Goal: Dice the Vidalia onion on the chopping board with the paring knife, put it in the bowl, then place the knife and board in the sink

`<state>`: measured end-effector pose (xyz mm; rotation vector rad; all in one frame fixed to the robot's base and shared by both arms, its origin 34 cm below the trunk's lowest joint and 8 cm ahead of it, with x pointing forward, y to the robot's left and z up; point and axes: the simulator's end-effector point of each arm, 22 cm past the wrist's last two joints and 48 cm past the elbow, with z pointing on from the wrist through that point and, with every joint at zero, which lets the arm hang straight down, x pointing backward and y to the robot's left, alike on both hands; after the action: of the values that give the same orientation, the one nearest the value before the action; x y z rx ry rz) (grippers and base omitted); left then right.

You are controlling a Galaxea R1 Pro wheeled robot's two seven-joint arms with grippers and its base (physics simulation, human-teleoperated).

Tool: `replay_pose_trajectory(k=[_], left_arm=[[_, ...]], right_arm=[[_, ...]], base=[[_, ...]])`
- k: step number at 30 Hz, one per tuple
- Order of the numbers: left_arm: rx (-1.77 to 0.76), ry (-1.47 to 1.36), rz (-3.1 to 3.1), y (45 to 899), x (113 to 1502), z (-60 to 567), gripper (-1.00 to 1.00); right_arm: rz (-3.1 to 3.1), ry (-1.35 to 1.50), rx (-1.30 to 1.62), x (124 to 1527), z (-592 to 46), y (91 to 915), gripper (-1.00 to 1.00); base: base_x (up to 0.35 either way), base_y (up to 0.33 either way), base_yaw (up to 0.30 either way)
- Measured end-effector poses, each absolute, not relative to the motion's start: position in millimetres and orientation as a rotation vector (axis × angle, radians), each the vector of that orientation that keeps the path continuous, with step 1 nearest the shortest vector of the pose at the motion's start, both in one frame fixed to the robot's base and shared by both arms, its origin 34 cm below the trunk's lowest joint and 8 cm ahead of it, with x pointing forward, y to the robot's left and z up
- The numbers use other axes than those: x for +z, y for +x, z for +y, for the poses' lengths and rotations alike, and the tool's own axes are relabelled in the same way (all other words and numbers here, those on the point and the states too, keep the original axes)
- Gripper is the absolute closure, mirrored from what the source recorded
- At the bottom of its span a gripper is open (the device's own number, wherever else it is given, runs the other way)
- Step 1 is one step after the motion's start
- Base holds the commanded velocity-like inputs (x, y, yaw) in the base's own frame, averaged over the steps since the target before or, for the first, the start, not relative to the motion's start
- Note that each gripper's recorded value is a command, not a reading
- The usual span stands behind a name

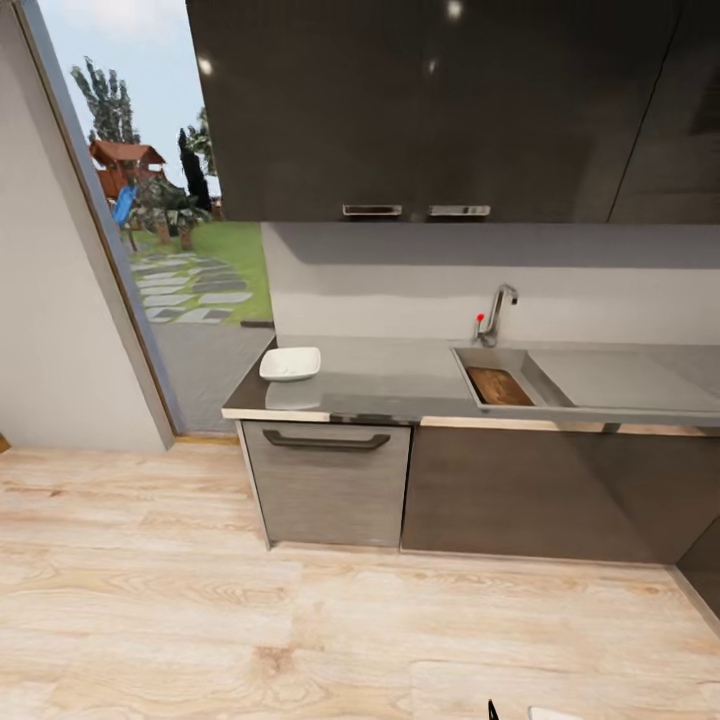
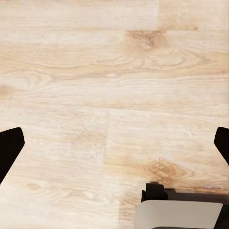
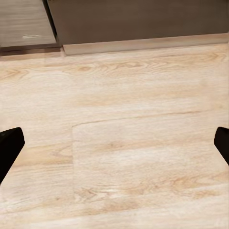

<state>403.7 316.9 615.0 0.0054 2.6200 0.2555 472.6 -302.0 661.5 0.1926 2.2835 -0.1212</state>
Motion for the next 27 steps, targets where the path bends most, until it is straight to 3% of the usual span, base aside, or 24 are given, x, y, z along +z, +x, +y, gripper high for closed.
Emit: replay_pose_trajectory(k=[27], left_arm=[[0.253,0.0,2.578,418,627,317,-1.0]], right_arm=[[2.245,0.192,-0.112,676,-300,484,-1.0]], base=[[0.0,0.0,0.0]])
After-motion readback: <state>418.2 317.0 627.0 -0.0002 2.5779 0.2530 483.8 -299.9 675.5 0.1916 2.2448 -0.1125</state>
